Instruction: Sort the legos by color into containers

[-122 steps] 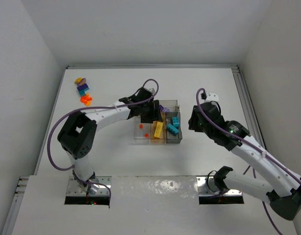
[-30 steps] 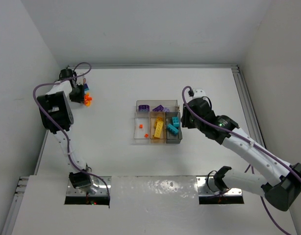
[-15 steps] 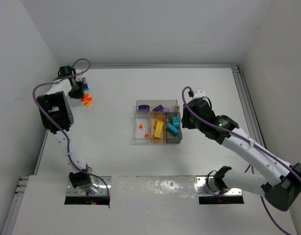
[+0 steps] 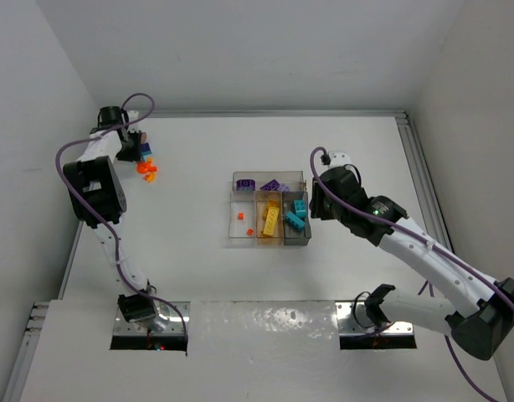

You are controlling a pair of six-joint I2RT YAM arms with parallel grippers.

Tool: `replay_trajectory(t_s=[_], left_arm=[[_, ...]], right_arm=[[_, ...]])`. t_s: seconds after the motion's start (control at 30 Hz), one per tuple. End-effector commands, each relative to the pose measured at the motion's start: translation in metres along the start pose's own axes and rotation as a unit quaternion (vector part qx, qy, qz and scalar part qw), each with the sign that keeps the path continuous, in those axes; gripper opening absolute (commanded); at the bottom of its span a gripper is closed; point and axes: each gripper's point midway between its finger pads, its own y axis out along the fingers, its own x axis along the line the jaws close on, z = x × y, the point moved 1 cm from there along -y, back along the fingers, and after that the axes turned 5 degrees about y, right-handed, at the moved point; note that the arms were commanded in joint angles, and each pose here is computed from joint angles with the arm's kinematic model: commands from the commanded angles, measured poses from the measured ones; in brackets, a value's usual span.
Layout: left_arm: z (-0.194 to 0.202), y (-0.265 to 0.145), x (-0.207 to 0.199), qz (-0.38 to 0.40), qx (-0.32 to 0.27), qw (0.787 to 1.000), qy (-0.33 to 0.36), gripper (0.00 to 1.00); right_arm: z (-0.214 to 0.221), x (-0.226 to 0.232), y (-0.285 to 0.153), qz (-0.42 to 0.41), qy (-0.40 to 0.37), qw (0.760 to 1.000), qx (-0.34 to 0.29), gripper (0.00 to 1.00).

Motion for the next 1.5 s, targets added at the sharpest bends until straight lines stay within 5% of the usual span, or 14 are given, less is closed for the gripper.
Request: replay_trajectory(t_s=[0.0,0.67,0.9,1.0,1.27,1.47], left_arm=[[-0.023,-0.004,-0.001,0.000,-0.022,1.000,0.008,0.26],[-0.003,0.018,-0.009,0.005,0.005,1.000,0.006,0.25],[-0.007,0.013,-0.012,0.009,-0.002,1.000,0.002,0.00],[-0.008,0.007,-0.011,0.007,-0.002,1.000,0.003,0.00],[-0.072,-0.103,-0.043,0.055,-0.110,0.992,0.038,0.00],[-0.077,-0.187,-0.157,0.154,-0.149,0.961,0.172,0.00]], right_arm=[[-0.017,0.007,-0.006,-0.008,0.004,1.000,-0.023,0.36],[-0.016,0.003,-0.006,0.000,0.003,1.000,-0.022,0.36],[-0.017,0.002,-0.007,0.004,0.002,1.000,-0.024,0.36],[-0.018,0.001,-0.008,0.005,0.003,1.000,-0.026,0.36],[-0.016,-0.001,-0.010,0.005,0.008,1.000,-0.029,0.36],[-0.019,0.004,-0.007,-0.004,0.014,0.999,-0.038,0.36]])
